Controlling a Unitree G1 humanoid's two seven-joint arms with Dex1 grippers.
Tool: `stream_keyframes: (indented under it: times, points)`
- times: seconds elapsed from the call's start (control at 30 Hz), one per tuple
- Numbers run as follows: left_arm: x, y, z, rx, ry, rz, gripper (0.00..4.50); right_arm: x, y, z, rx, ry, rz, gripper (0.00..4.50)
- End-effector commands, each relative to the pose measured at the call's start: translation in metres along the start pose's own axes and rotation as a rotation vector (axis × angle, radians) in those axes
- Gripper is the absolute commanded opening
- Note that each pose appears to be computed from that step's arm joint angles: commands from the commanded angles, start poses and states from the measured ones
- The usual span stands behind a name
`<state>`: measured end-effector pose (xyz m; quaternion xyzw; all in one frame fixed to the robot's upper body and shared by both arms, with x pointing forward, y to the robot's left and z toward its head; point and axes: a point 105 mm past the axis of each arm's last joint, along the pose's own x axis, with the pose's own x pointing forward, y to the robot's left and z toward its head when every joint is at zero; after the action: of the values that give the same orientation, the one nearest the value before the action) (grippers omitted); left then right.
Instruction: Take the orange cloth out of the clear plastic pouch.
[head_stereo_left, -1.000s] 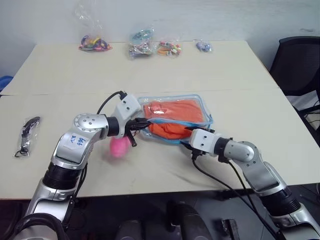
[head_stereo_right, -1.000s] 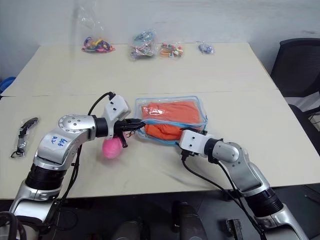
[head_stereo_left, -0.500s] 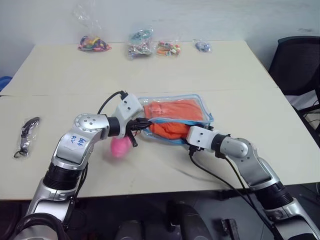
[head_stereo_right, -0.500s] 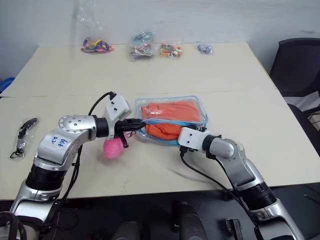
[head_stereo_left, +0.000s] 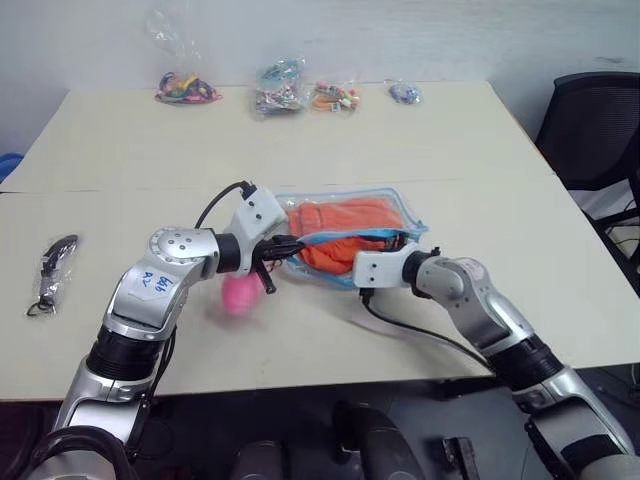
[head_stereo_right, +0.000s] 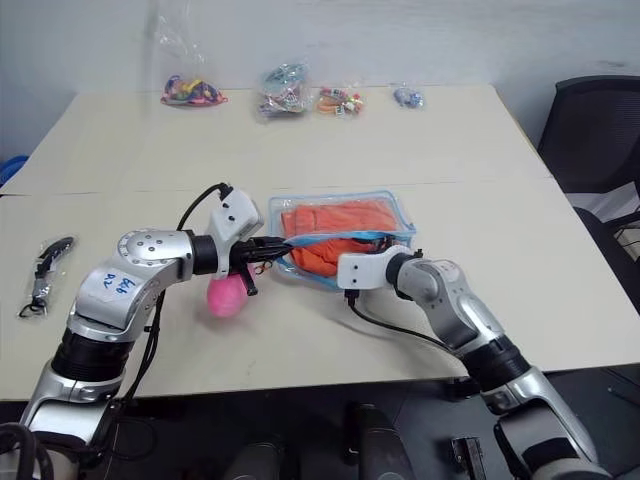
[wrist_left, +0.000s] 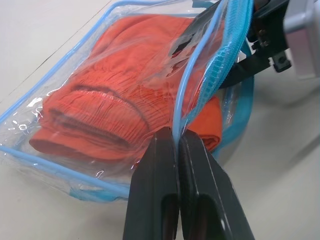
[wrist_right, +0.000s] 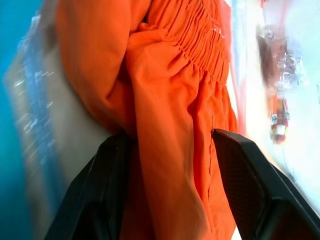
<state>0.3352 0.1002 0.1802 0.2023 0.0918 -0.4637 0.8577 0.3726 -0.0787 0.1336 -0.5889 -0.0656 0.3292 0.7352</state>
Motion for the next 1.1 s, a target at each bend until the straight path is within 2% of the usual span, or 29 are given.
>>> stream_keyframes:
  times: [0.03, 0.17, 0.27, 0.4, 0.53, 0.7, 1.1]
  points:
    - [0.002, -0.005, 0.014, 0.047, -0.041, -0.011, 0.0, 0.004, 0.017, -0.003, 0.021, 0.035, 0.03, 2.7]
    - [0.0, -0.001, 0.011, 0.048, -0.031, 0.004, 0.0, -0.006, 0.022, 0.005, 0.128, -0.002, 0.059, 2.7]
    - [-0.001, 0.001, 0.007, 0.05, -0.02, 0.013, 0.0, -0.015, 0.018, 0.006, 0.126, -0.016, 0.066, 2.7]
    - [0.0, 0.004, 0.007, 0.05, -0.021, 0.021, 0.0, -0.027, 0.008, 0.027, 0.275, -0.124, 0.096, 2.7]
    - [0.001, 0.004, 0.007, 0.051, -0.022, 0.021, 0.0, -0.032, 0.005, 0.04, 0.274, -0.178, 0.126, 2.7]
    - [0.001, 0.004, 0.007, 0.051, -0.024, 0.023, 0.0, -0.025, 0.011, 0.046, 0.287, -0.183, 0.138, 2.7]
    - [0.001, 0.003, 0.008, 0.047, -0.025, 0.025, 0.0, 0.001, 0.007, 0.03, 0.267, -0.08, 0.05, 2.7]
